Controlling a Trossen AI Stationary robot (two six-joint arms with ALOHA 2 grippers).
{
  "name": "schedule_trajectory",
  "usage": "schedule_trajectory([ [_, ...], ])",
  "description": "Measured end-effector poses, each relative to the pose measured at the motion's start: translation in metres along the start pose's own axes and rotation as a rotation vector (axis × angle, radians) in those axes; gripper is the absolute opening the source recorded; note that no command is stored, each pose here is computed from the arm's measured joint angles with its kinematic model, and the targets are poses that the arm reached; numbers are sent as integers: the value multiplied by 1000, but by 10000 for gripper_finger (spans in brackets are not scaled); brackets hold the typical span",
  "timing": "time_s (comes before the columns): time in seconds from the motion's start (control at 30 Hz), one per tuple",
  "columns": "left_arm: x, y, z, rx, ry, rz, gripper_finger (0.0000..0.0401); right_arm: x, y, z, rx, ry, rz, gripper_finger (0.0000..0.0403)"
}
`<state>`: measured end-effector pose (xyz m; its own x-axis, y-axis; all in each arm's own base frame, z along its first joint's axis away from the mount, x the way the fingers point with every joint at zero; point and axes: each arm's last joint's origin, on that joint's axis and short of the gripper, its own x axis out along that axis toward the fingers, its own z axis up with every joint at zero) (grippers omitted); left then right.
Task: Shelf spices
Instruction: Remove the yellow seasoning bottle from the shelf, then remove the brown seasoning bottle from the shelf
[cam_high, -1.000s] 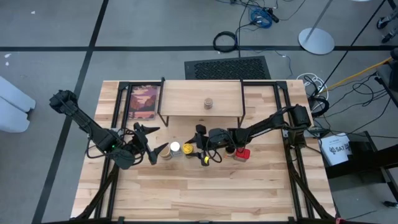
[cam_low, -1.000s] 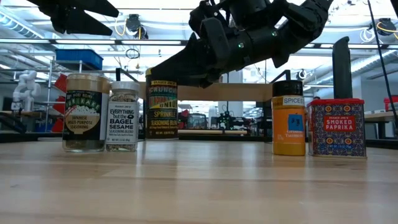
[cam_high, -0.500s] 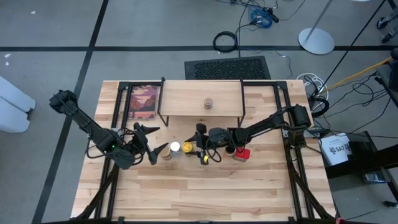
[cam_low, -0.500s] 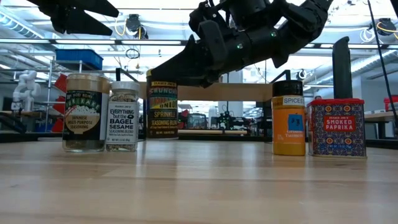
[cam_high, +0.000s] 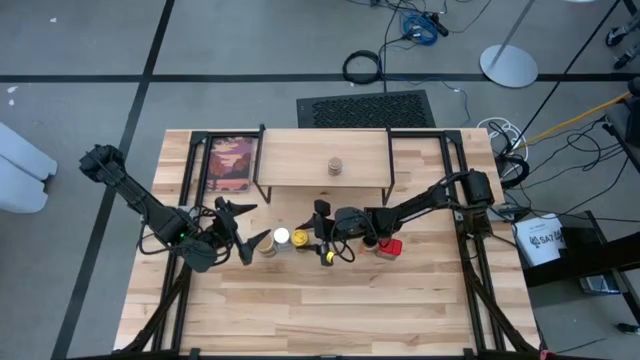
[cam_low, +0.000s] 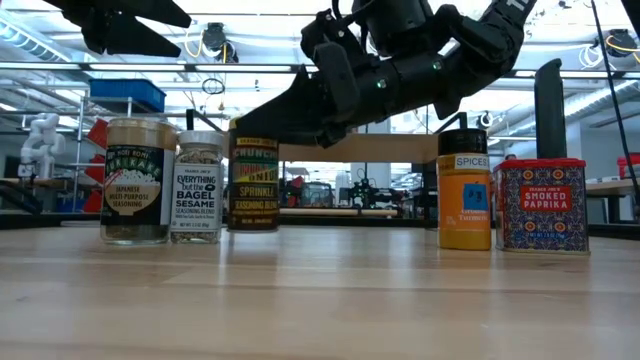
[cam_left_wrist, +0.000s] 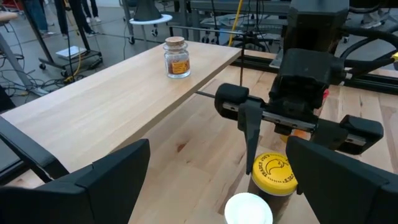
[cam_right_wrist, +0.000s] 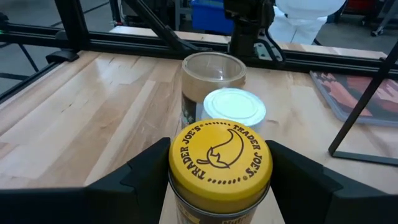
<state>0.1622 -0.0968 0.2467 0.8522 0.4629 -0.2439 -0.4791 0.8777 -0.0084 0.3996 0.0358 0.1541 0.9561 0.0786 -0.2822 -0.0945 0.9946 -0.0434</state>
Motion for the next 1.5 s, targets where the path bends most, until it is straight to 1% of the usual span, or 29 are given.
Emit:
schedule_trajectory([
  [0.17,0,0,0,0,0,0,386,0,-1,-1,-3,9,-45,231],
  [0.6,0,0,0,0,0,-1,386,0,-2,-2,13,24,-46,232],
  [0.7,0,0,0,0,0,-1,386,0,-2,-2,18,26,-45,242],
  [0.9,0,0,0,0,0,0,386,0,-3,-2,32,22,-48,276],
  [1.1,0,0,0,0,0,-1,386,0,-3,0,26,0,-49,283],
  [1.2,0,0,0,0,0,-1,386,-2,-4,4,17,-10,-49,283],
  [1.5,0,0,0,-2,0,-1,386,-16,-8,30,-5,-61,-60,284],
])
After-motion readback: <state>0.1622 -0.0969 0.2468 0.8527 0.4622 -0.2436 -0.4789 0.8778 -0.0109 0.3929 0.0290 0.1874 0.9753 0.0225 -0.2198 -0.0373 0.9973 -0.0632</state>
